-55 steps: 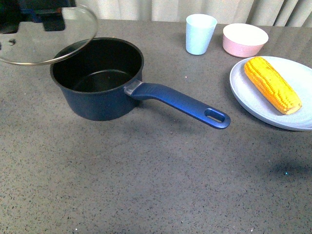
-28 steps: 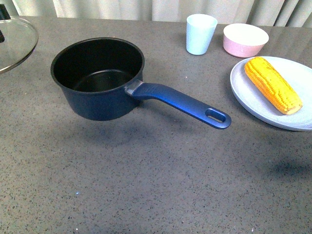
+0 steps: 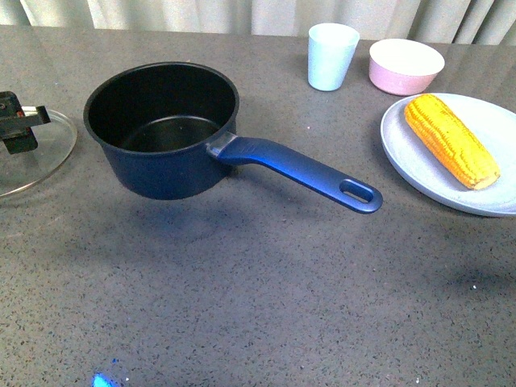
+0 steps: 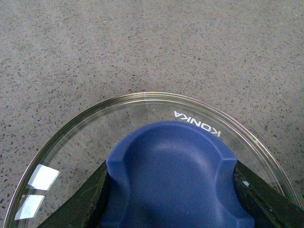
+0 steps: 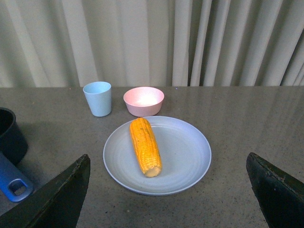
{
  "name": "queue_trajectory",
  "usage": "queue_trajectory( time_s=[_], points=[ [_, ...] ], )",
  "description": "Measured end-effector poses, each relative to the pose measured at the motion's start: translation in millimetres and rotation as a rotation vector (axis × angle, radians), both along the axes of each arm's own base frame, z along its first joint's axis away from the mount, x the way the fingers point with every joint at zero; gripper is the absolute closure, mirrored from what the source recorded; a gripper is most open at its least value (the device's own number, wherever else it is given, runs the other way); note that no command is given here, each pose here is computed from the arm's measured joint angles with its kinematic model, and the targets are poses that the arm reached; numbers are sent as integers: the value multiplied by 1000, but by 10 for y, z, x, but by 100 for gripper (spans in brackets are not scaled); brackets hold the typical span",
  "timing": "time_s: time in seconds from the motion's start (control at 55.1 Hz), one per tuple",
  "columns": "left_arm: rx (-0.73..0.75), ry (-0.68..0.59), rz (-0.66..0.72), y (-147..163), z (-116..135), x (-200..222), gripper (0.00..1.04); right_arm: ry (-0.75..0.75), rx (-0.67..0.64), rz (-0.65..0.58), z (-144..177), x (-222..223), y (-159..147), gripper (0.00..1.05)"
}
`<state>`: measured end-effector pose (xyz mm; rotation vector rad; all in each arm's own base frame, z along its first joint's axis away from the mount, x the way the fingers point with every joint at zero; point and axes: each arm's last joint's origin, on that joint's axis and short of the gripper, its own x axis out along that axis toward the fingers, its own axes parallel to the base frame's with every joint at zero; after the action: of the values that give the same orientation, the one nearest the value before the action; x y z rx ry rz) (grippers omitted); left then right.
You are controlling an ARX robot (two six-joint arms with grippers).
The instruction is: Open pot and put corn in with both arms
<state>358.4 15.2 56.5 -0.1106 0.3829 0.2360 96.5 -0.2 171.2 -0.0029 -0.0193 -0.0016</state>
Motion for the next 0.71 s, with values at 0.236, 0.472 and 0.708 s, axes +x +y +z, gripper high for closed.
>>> queue_trajectory(
  time_s=[0.236,0.472,0.708],
  points=[
    [-8,14,-22,-83,-132,10,51,0,0,0,0,0,0,9],
    [-18,12,-23,-117,-176,9,47,0,0,0,0,0,0,9],
    [-27,8,-29,-179,-136,-80,8,0,0,0,0,0,0,9]
  ],
)
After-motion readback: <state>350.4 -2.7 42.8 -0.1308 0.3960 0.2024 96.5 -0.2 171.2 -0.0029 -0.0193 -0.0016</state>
